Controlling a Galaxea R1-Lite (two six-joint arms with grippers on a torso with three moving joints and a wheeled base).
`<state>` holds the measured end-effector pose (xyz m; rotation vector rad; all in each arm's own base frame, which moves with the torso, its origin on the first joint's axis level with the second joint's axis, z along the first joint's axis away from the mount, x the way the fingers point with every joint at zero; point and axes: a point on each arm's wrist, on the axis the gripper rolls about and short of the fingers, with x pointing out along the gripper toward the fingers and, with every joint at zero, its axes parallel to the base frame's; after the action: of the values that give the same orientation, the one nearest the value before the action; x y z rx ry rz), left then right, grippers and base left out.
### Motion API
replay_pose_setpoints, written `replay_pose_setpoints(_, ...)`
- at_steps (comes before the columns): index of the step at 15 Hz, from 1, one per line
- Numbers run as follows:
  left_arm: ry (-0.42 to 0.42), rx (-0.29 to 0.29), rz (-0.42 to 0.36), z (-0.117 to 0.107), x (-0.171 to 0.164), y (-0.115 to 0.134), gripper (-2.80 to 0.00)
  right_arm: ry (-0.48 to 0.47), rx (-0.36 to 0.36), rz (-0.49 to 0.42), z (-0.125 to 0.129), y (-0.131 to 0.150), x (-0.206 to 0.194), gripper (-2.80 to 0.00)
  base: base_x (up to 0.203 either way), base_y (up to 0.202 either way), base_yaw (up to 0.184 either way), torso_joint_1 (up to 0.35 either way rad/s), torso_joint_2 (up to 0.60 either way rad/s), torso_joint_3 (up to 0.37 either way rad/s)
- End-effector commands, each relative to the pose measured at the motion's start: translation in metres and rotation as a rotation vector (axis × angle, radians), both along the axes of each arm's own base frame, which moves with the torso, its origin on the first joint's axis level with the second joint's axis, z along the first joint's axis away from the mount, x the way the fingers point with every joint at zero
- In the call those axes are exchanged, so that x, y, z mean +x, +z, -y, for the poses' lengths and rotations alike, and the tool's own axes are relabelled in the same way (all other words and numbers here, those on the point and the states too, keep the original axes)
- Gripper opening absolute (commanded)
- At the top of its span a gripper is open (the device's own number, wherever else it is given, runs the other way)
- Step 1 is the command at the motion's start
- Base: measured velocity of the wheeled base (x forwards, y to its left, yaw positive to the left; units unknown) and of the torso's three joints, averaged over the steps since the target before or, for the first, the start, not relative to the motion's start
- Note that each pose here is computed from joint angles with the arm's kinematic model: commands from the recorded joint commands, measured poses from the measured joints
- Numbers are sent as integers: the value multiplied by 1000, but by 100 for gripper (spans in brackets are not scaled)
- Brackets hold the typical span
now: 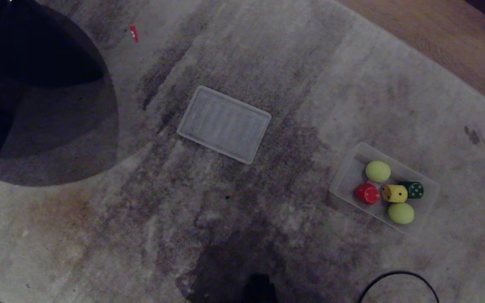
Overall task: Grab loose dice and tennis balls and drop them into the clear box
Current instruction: Put the toys in the box
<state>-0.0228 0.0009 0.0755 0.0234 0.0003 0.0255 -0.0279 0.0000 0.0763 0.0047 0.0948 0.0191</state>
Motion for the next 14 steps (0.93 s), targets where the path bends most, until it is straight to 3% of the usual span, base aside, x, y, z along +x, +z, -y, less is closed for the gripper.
replay_pose_setpoints(1,1,0,-3,0,0,0,-280,1,0,0,0,0,0,-280,0,0,0,9,-2,-193)
replay_pose_setpoints(14,1,0,-3,0,0,0,-280,2,0,0,0,0,0,-280,0,0,0,1,1,-170)
